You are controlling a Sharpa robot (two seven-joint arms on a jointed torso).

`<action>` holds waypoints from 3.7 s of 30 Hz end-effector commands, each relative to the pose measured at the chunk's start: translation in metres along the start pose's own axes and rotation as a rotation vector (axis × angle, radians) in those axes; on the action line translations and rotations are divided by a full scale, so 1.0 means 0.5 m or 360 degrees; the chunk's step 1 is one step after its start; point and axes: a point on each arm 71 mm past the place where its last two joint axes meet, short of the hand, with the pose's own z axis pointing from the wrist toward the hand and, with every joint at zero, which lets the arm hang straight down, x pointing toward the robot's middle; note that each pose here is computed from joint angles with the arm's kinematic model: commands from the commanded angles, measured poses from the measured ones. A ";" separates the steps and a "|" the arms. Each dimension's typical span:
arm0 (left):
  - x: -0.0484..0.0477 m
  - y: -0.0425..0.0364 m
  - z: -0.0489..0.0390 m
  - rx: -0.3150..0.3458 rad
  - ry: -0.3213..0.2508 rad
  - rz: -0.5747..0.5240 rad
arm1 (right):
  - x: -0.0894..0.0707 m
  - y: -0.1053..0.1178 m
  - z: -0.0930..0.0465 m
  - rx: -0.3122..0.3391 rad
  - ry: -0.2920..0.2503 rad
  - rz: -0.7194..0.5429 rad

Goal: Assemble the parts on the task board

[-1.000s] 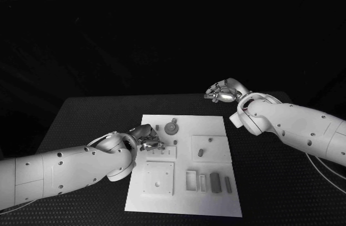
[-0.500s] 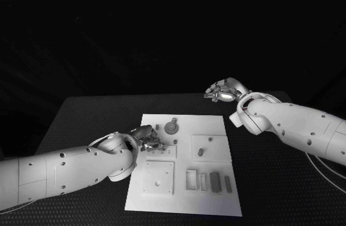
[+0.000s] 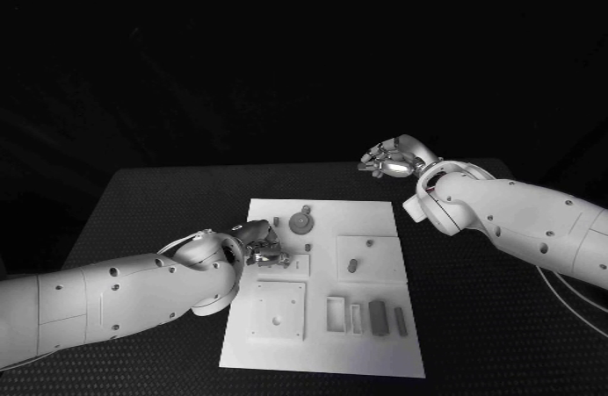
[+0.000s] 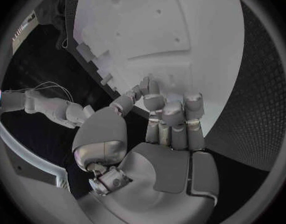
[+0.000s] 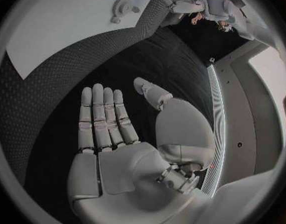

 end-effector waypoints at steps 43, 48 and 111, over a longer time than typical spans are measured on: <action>0.005 -0.002 0.002 0.0031 -0.0031 0.0054 | 0.003 0.002 -0.001 -0.0019 0.0019 0.0001; 0.005 -0.002 0.002 0.0034 -0.0032 0.0061 | 0.003 0.003 -0.001 -0.0019 0.0021 0.0001; 0.013 -0.004 0.007 0.0036 0.0057 0.0146 | 0.005 0.001 0.000 -0.0015 0.0029 0.0003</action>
